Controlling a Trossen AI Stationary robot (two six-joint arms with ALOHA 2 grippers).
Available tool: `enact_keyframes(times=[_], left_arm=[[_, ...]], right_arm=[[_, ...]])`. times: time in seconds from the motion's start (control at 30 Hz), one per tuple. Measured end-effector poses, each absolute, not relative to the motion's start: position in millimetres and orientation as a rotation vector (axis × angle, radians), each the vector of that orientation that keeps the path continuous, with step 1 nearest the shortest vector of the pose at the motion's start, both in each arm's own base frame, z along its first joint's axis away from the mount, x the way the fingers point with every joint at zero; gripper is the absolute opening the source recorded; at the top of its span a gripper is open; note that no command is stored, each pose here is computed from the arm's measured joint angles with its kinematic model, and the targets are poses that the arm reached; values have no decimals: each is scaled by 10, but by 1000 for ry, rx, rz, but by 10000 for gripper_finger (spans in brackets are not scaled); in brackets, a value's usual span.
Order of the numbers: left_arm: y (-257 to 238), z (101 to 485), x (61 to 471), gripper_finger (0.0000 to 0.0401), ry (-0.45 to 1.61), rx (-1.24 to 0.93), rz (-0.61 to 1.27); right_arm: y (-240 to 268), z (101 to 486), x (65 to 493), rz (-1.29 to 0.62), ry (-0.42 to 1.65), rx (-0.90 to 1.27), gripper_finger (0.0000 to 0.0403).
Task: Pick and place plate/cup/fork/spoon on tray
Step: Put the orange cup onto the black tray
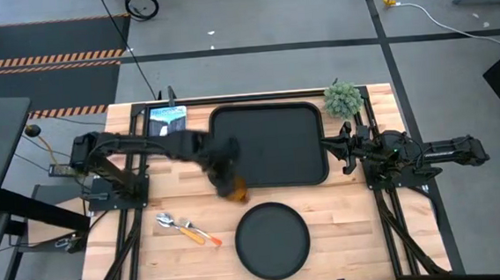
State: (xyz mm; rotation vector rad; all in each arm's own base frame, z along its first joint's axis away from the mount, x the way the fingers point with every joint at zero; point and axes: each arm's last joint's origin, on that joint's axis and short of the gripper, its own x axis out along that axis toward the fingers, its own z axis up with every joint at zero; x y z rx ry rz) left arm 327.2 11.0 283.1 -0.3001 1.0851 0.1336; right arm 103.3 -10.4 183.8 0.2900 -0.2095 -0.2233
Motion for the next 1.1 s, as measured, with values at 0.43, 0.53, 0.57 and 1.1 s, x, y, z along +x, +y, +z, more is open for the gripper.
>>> enact_keyframes(times=[0.43,0.53,0.57,1.1], left_arm=[[1382,2720,4063,18,987,-334,327],[1638,2702,4238,19,971,-337,356],[1717,2700,4295,19,954,-338,365],[2242,2329,4727,20,925,-332,367]], right_arm=[[-105,1849,1034,-225,-221,291,68],[-105,1849,1034,-226,-221,291,68],[-105,1849,1034,-226,-221,291,68],[-106,1849,1033,-230,-221,292,68]])
